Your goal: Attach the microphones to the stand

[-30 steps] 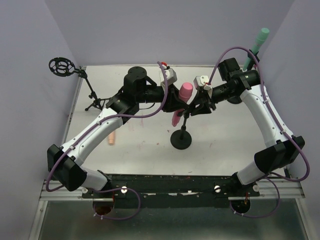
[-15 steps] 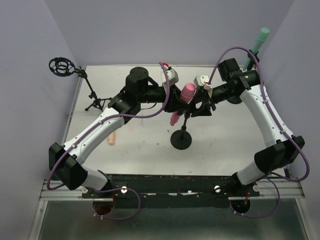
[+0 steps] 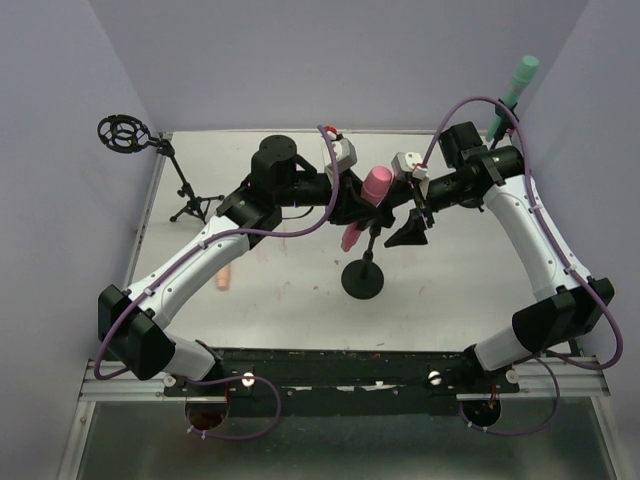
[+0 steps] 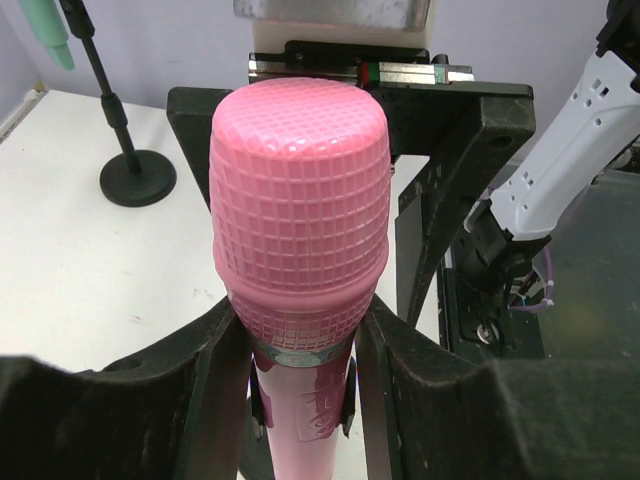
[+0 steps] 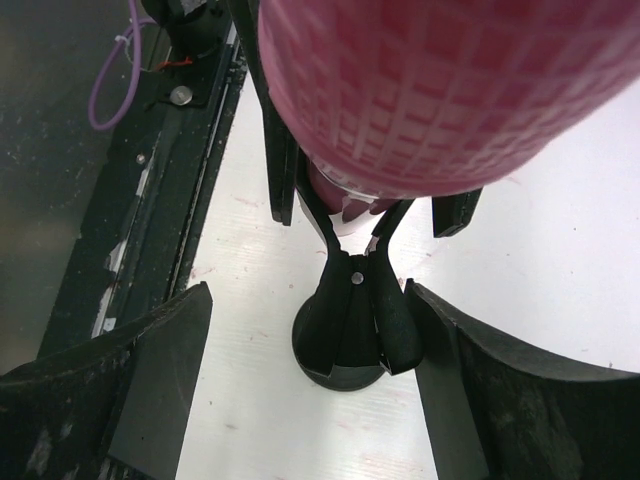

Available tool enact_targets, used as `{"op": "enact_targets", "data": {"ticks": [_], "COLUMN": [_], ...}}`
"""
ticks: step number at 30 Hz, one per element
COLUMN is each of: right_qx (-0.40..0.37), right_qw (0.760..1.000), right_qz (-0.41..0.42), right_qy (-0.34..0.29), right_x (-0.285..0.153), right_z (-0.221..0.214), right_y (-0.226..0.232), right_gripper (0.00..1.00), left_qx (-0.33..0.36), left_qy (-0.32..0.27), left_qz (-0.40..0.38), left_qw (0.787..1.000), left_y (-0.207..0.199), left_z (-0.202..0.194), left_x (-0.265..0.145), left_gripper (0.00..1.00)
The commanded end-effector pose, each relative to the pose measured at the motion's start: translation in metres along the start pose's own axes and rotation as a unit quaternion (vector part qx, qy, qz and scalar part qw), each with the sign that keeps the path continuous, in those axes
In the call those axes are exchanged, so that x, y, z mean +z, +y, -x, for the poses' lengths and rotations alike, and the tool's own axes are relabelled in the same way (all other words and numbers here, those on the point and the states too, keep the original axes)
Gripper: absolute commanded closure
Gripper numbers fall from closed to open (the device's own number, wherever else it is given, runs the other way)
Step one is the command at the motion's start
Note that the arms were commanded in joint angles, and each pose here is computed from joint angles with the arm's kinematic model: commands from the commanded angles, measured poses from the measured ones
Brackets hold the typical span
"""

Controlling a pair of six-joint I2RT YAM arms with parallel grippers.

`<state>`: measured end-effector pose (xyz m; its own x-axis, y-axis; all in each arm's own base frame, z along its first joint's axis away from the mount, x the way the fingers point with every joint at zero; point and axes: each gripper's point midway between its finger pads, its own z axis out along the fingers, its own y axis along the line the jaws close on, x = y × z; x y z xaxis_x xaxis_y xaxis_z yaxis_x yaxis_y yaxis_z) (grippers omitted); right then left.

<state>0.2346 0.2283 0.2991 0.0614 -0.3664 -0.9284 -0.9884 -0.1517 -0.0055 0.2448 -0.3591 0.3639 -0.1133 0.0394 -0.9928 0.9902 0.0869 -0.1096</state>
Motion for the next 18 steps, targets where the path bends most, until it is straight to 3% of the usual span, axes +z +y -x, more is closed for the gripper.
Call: {"op": "enact_targets", "data": {"ticks": [1, 11, 14, 18], "right_qx": [0.019, 0.029, 0.027, 0.02], "right_qw": [0.999, 0.999, 0.999, 1.0], "right_qz": [-0.005, -0.008, -0.009, -0.01], "right_qy": [-0.03, -0.021, -0.018, -0.017], "right_x": [-0.007, -0.005, -0.005, -0.005], "right_z": [0.01, 0.001, 0.0, -0.001], "right_y": [0.011, 0.003, 0.001, 0.0], "right_gripper": [0.16, 0.29, 0.43, 0.7], "left_qx": [0.009, 0.01, 0.007, 0.009], "left_qy": [-0.018, -0.033, -0.041, -0.059], "left_qz": [0.008, 0.013, 0.017, 0.02], "left_qw": [1.0, 0.999, 0.999, 0.998], "left_y": [0.0, 0.002, 0.003, 0.003], "left_z": [0.005, 0.005, 0.004, 0.006], "left_x": [-0.001, 0.0, 0.0, -0.001], "left_gripper": [1.0, 1.0, 1.0, 1.0]}}
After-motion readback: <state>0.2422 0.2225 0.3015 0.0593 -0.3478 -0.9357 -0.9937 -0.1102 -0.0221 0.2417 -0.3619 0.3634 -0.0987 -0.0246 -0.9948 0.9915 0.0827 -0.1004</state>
